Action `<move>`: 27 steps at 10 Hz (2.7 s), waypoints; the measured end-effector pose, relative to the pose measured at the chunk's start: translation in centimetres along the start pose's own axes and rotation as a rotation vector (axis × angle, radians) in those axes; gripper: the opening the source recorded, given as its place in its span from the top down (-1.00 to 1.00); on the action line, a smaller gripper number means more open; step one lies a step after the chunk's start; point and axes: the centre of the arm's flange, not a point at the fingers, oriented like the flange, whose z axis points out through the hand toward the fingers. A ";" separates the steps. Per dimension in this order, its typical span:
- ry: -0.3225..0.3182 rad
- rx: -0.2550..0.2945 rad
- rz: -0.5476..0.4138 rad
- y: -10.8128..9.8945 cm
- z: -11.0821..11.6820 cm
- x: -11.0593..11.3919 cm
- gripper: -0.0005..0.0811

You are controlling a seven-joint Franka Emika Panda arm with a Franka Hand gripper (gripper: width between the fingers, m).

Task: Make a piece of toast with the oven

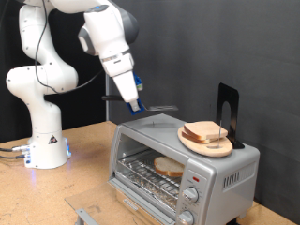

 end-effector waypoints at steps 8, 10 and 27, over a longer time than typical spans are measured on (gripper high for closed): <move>-0.058 -0.005 -0.019 -5.3 5.7 1.4 0.01; -0.060 -0.003 -0.017 -5.3 5.8 1.4 -0.10; 0.051 0.113 -0.002 1.3 -3.6 -3.7 -0.99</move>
